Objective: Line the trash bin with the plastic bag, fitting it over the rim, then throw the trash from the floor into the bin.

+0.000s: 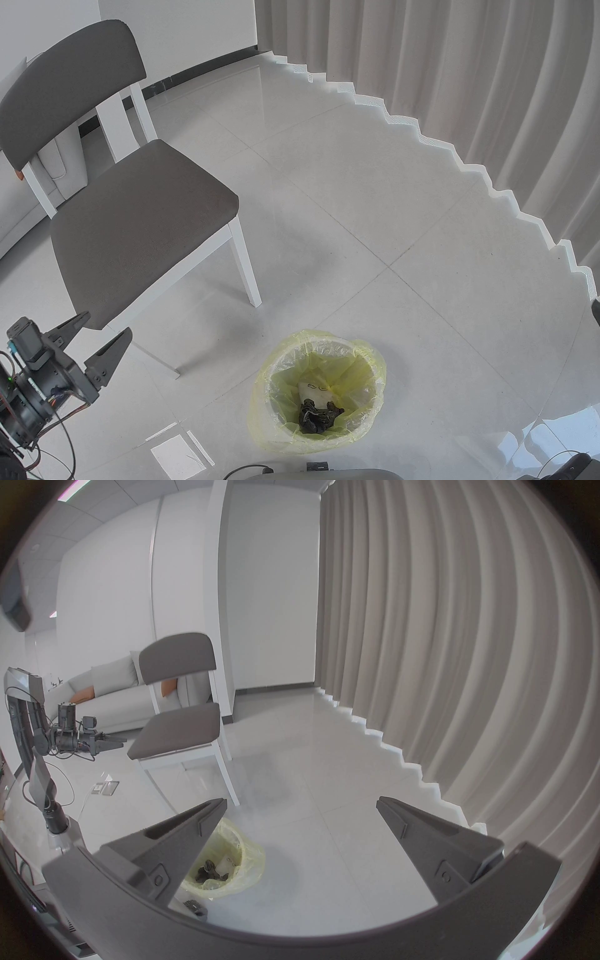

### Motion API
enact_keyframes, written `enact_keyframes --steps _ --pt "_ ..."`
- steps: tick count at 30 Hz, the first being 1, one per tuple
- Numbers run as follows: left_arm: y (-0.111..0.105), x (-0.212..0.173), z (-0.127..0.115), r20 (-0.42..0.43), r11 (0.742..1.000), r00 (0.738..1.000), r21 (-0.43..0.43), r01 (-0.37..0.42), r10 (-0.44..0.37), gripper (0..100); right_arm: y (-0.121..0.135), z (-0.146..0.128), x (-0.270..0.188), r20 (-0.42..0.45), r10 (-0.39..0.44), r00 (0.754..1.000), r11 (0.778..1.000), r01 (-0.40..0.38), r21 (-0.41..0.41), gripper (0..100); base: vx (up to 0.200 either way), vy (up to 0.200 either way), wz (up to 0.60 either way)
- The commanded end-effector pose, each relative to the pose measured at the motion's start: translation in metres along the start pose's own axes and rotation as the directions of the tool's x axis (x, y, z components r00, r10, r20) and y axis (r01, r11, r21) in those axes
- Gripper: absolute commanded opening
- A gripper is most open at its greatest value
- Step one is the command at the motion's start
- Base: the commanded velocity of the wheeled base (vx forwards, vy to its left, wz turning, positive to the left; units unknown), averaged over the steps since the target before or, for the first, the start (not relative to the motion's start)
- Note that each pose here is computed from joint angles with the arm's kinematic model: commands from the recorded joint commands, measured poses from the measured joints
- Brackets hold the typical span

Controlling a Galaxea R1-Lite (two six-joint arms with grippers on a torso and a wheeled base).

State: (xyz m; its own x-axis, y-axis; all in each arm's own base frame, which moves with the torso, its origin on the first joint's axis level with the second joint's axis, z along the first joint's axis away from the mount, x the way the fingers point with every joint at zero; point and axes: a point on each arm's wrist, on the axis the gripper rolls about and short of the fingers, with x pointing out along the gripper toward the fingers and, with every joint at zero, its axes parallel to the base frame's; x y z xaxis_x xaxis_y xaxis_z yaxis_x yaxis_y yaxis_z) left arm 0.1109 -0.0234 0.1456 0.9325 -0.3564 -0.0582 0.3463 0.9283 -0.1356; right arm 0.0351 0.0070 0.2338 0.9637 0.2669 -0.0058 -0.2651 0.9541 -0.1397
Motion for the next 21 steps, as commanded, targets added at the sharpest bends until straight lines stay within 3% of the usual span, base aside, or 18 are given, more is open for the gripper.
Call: enact_keyframes --steps 1,5,8,13,16,20,21 --pt "-0.029 -0.126 -0.004 0.242 0.995 0.968 0.056 -0.084 0.068 100 0.032 -0.101 -0.076 0.206 -0.117 0.972 0.993 0.111 0.042 100 0.0 0.0 0.0" --pt "-0.038 -0.153 -0.023 0.234 0.996 0.972 0.068 -0.049 0.032 100 0.032 -0.122 -0.064 0.213 -0.103 0.972 0.994 0.094 0.05 100 0.0 0.0 0.0" --pt "-0.038 -0.156 -0.028 0.194 0.996 0.979 0.059 -0.068 0.055 100 0.033 -0.133 -0.059 0.194 -0.09 0.977 0.995 0.081 0.056 100 0.0 0.0 0.0" --pt "-0.036 -0.154 -0.032 0.19 0.99 0.975 0.054 -0.13 0.118 100 0.033 -0.136 -0.058 0.177 -0.096 0.98 0.992 0.08 0.097 100 0.0 0.0 0.0" --pt "-0.028 -0.144 -0.05 0.126 0.974 0.974 0.102 -0.202 0.188 100 0.033 -0.141 -0.057 0.132 -0.094 0.987 0.992 0.081 0.098 100 0.0 0.0 0.0" --pt "-0.024 -0.139 -0.062 0.084 0.963 0.966 0.093 -0.253 0.246 100 0.034 -0.146 -0.056 0.08 -0.089 0.993 0.992 0.081 0.099 100 0.0 0.0 0.0" --pt "-0.02 -0.134 -0.075 0.042 0.956 0.96 0.089 -0.281 0.278 100 0.034 -0.149 -0.056 0.053 -0.089 0.995 0.991 0.084 0.1 100 0.0 0.0 0.0"
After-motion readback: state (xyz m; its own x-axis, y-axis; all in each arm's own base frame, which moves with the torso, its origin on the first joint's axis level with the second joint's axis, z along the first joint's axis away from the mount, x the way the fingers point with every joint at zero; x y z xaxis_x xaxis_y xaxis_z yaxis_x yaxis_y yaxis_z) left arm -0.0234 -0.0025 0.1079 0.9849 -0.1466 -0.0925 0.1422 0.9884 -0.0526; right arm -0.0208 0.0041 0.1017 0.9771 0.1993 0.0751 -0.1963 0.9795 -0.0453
